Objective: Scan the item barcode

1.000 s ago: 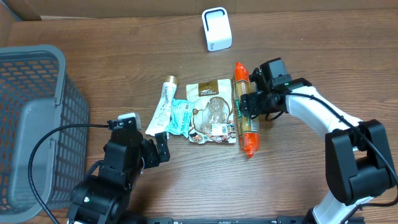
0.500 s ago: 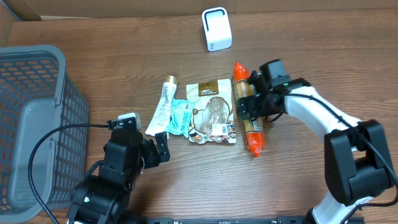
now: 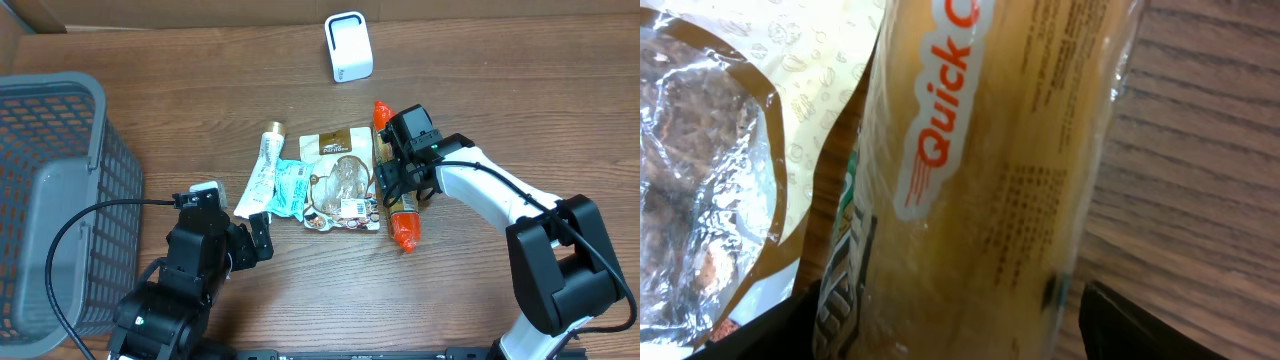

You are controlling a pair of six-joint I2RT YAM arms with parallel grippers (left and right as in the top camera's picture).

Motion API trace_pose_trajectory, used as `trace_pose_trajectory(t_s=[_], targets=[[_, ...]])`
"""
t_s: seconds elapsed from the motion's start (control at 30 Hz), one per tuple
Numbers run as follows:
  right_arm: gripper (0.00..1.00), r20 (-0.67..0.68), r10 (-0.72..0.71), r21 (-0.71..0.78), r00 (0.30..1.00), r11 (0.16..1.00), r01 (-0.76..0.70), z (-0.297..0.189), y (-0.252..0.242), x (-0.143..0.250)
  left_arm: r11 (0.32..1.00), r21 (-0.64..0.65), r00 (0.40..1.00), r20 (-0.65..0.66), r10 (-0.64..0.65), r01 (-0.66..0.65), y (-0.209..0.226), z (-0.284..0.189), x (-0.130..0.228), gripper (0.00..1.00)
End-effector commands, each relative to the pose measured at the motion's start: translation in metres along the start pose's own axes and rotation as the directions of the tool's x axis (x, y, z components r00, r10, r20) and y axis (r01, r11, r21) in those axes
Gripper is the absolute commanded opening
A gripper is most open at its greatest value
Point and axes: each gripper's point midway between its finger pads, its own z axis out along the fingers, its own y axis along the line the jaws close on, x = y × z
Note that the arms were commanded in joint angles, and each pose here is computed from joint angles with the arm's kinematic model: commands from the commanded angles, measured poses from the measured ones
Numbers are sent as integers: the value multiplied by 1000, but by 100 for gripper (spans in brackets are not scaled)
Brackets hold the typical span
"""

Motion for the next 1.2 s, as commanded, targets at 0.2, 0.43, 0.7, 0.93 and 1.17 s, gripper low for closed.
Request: trace_pose_trajectory(t_s=[0.2, 0.43, 0.7, 0.93, 1.17], targets=[[50, -69, 1, -15, 998, 1000, -2, 12, 2, 27, 1000, -18, 1000, 4, -16, 16, 3, 1, 0, 100], [14, -93, 49, -20, 994, 998, -52, 0, 4, 21, 1000, -18, 1000, 4, -16, 16, 3, 1, 0, 100], [4, -51, 259, 279, 965, 931, -235, -75, -41, -17, 1000, -18, 1000, 4, -16, 16, 3, 1, 0, 100], [4, 192, 446, 644, 874, 615, -455, -109, -110, 4, 1000, -18, 1000, 4, -16, 16, 3, 1, 0, 100], [4, 154, 435, 697, 887, 588, -410, -70, -117, 37, 1000, -18, 1000, 4, -16, 16, 3, 1, 0, 100]])
